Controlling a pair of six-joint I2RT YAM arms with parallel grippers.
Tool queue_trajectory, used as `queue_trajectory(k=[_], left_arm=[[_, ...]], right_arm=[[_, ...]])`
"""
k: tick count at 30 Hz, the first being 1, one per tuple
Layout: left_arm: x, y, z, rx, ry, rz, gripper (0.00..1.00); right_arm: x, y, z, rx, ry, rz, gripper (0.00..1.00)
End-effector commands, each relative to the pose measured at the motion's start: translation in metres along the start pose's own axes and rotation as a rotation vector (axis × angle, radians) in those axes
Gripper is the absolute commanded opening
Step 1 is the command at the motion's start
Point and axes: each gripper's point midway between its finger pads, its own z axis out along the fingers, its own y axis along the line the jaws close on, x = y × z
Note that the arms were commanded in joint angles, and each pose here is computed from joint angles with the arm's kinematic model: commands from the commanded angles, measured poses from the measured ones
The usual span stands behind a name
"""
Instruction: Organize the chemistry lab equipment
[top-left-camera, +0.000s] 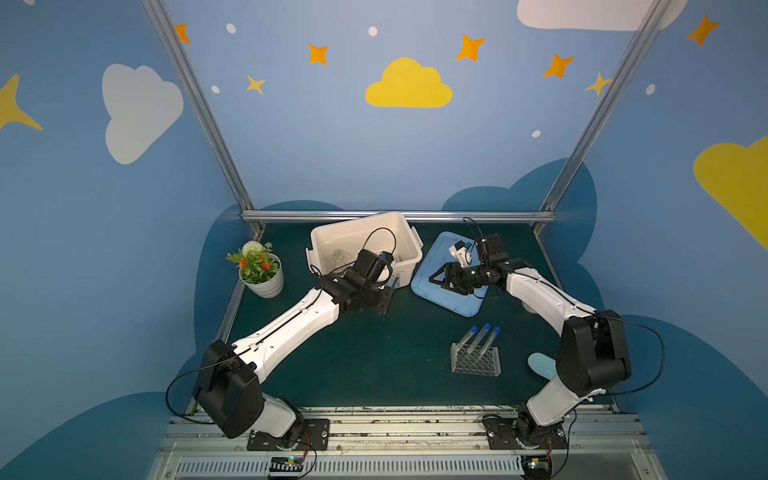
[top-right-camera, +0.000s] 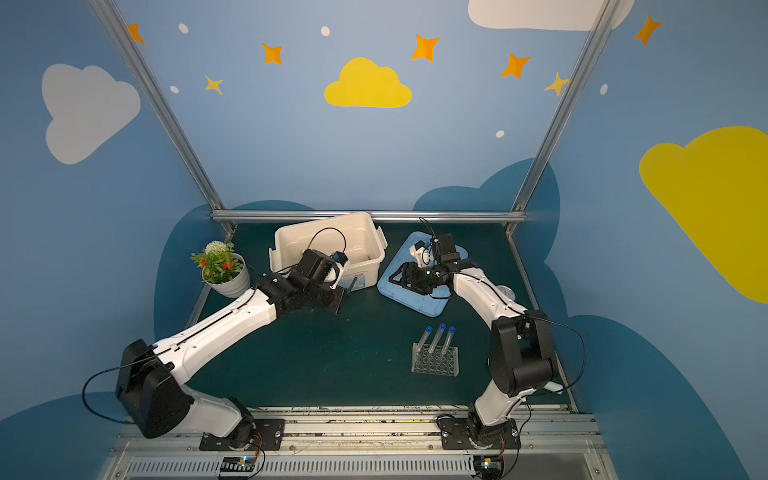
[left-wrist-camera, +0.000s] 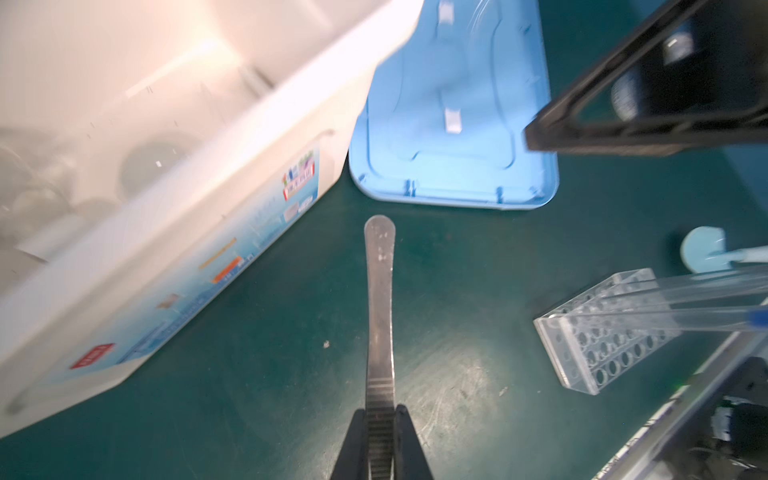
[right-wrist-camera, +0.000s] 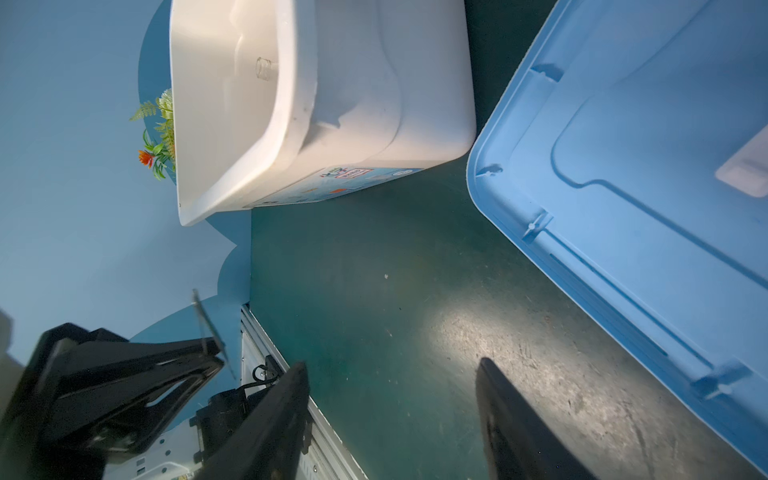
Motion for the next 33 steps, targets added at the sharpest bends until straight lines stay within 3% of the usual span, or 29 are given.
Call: queue_trajectory(k=[1, 6, 11, 19, 27, 31, 33], left_arm=[[-0.023, -0.002, -0.025, 0.005, -0.079, 0.029, 0.13], [-0.057, 0.016, -0.042, -0.030, -0.157, 0.039, 0.15], [-0.085, 0.047, -0.036, -0.038, -0.183, 0.002, 0.14], [-0.112, 0.087, 0.012, -0.037, -0.127, -0.033, 0.09], [-0.119, 0.098, 0.039, 0.015, -0.066, -0.068, 0.07], [-0.116, 0.095, 0.031, 0.016, -0.081, -0.070, 0.12], [-0.115, 0.094, 0.022, 0.013, -0.108, -0.071, 0.22]], right_arm=[[-0.010, 0.020, -0.006, -0.048, -0.031, -0.028, 0.64], [-0.010, 0.031, 0.003, -0.069, -0.016, -0.039, 0.64], [-0.010, 0.041, 0.011, -0.078, -0.003, -0.057, 0.64], [-0.016, 0.044, 0.016, -0.064, -0.002, -0.065, 0.64], [-0.014, 0.040, 0.017, -0.052, 0.005, -0.062, 0.64], [-0.010, 0.034, 0.019, -0.041, 0.018, -0.054, 0.64], [-0.007, 0.032, 0.021, -0.038, 0.028, -0.050, 0.64]])
